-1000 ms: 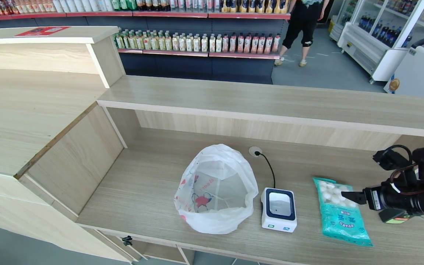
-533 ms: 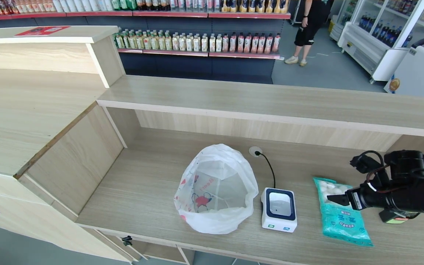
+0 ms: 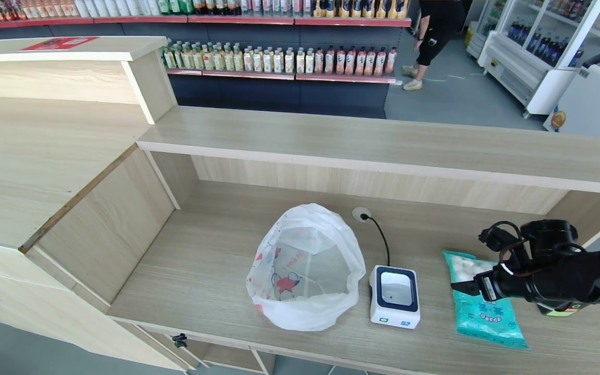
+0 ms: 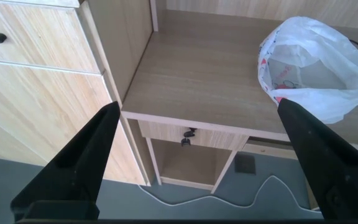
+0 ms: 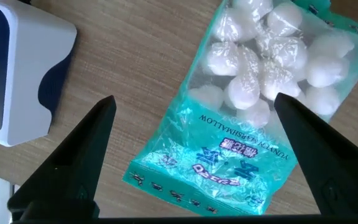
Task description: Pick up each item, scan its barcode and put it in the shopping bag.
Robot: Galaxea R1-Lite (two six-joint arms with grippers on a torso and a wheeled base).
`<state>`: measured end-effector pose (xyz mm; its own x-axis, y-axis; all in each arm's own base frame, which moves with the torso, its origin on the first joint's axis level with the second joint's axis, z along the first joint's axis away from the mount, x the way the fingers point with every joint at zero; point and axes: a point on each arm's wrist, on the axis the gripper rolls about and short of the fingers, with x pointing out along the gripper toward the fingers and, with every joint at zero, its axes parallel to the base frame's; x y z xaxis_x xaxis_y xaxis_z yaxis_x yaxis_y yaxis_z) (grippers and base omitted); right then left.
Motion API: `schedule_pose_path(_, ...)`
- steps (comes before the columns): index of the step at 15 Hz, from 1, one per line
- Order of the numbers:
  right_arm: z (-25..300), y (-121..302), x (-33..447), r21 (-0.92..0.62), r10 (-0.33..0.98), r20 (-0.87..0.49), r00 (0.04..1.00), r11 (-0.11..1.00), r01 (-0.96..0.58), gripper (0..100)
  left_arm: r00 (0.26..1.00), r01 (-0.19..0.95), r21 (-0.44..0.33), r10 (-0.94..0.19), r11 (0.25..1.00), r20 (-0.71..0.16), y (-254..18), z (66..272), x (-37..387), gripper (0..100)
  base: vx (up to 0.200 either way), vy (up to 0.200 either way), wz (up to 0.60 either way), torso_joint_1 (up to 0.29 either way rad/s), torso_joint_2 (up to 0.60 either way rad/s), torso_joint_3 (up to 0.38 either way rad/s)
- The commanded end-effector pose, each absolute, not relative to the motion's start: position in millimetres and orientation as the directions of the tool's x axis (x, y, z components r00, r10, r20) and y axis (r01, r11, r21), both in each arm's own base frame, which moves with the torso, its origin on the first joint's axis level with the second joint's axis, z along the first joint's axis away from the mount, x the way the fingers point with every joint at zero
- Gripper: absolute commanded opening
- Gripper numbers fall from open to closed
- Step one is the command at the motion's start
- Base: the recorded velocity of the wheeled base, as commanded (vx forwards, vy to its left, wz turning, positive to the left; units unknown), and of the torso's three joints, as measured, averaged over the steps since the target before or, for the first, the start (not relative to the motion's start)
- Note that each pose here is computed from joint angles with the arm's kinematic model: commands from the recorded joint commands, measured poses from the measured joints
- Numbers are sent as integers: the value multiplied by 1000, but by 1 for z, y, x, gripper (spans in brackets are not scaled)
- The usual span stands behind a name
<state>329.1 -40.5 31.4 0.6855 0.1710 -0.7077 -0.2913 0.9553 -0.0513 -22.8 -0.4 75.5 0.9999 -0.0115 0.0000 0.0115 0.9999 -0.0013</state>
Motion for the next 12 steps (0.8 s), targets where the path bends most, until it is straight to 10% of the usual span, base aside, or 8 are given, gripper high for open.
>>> schedule_pose_path(1, 19, -39, 332, -39, 178, -727, 663, 954, -298, 100, 1000, 11, -2, -11, 1000, -2, 0, 76, -23, 100, 0, 0, 0, 0, 0, 0)
schedule_pose_path(12, -2, -38, 358, -4, 179, -722, 669, 965, -263, 100, 1000, 11, -2, -11, 1000, -2, 0, 76, -23, 100, 0, 0, 0, 0, 0, 0)
